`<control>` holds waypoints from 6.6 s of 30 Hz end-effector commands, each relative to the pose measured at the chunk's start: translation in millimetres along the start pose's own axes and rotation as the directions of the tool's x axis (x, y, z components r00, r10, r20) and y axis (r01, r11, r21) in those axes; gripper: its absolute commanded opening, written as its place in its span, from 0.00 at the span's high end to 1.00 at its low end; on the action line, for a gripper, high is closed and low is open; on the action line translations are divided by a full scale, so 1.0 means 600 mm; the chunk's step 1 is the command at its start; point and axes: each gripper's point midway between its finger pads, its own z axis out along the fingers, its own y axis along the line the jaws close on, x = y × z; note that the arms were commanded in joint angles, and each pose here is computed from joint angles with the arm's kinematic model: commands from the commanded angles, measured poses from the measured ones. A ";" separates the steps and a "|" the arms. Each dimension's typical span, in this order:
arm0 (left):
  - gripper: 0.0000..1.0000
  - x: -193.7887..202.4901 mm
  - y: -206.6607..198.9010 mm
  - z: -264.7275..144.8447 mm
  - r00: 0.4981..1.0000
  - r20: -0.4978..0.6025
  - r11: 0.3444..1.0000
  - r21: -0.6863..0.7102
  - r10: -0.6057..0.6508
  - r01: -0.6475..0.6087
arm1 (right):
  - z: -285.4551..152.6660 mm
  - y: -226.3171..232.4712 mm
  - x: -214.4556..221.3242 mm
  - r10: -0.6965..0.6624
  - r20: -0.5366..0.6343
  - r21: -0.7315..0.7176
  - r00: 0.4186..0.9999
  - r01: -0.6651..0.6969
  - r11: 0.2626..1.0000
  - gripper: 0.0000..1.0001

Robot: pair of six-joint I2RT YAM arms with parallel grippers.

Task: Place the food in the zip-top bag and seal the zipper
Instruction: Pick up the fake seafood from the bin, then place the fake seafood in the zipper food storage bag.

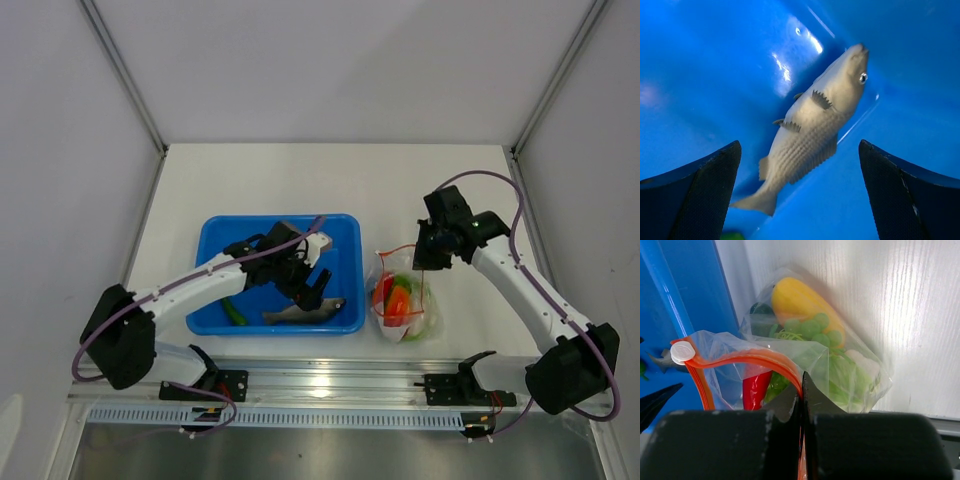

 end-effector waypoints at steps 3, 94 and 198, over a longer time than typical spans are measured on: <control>0.01 -0.024 -0.015 0.028 0.988 0.027 0.984 0.087 0.151 -0.153 | -0.046 0.008 -0.027 -0.021 0.073 -0.027 0.997 0.023 0.999 1.00; 0.99 -0.411 -0.307 -0.428 0.276 0.838 0.681 0.544 -0.470 -0.491 | -0.149 0.095 -0.007 0.100 -0.073 -0.330 0.992 -0.118 0.937 1.00; 0.99 -0.303 -0.331 -0.123 0.766 0.638 0.958 0.259 -0.075 -0.122 | -0.205 0.026 -0.017 0.263 -0.078 -0.294 0.962 -0.274 0.916 1.00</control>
